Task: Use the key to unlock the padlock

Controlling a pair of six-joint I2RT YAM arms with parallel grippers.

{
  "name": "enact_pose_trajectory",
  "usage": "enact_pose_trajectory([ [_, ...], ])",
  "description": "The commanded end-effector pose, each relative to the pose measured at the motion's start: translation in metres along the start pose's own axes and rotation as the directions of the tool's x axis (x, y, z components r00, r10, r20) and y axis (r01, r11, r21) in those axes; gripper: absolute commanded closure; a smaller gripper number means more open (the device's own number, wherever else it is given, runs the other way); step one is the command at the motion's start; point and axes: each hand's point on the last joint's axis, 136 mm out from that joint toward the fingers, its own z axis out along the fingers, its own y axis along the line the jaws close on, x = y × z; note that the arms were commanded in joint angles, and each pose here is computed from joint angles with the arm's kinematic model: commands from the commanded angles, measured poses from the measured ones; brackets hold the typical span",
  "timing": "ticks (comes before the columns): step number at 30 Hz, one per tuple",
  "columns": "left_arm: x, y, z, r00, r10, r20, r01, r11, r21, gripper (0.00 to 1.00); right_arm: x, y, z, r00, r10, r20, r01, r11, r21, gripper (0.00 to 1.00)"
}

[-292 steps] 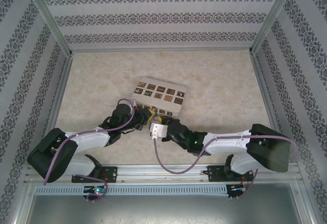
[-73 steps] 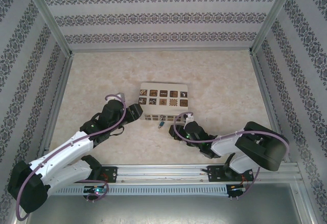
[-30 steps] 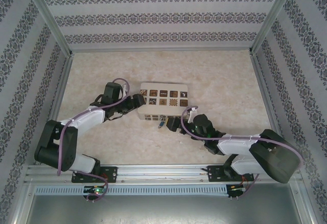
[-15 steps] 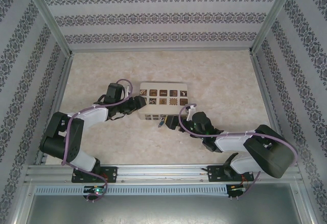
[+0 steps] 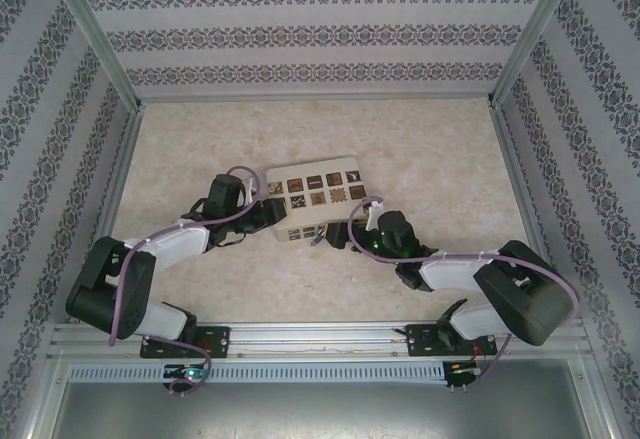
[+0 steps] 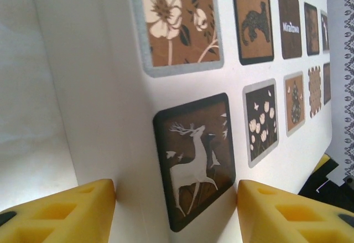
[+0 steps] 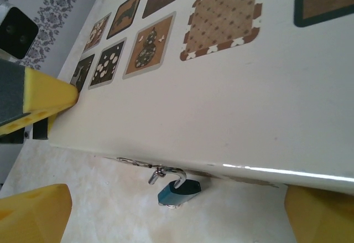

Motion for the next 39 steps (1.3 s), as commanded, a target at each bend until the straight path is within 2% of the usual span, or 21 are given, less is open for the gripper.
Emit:
enact_pose_trajectory([
  [1,0.036,0.029,-0.004,0.995,-0.051,-0.083,0.040,0.992,-0.121,0.42,-0.020,0.015,0.004,0.994,-0.099,0.049,0.102,0.993,-0.058,0.02],
  [13,0.059,0.028,-0.012,0.994,-0.048,-0.101,0.035,0.991,-0.133,0.42,-0.043,0.030,0.017,0.981,-0.170,0.092,0.182,0.973,-0.143,0.02],
  [21,0.060,0.025,-0.011,0.995,-0.052,-0.087,0.042,0.992,-0.116,0.42,-0.045,0.029,0.028,0.982,-0.164,0.099,0.178,0.971,-0.159,0.03],
  [29,0.047,0.011,-0.022,0.999,-0.023,-0.035,0.020,0.996,-0.092,0.38,-0.040,0.018,0.018,0.983,-0.142,0.113,0.156,0.980,-0.123,0.03],
  [39,0.023,-0.013,-0.065,0.992,0.072,0.104,-0.062,0.993,-0.100,0.33,-0.037,0.008,-0.007,0.985,-0.115,0.128,0.127,0.988,-0.087,0.03],
])
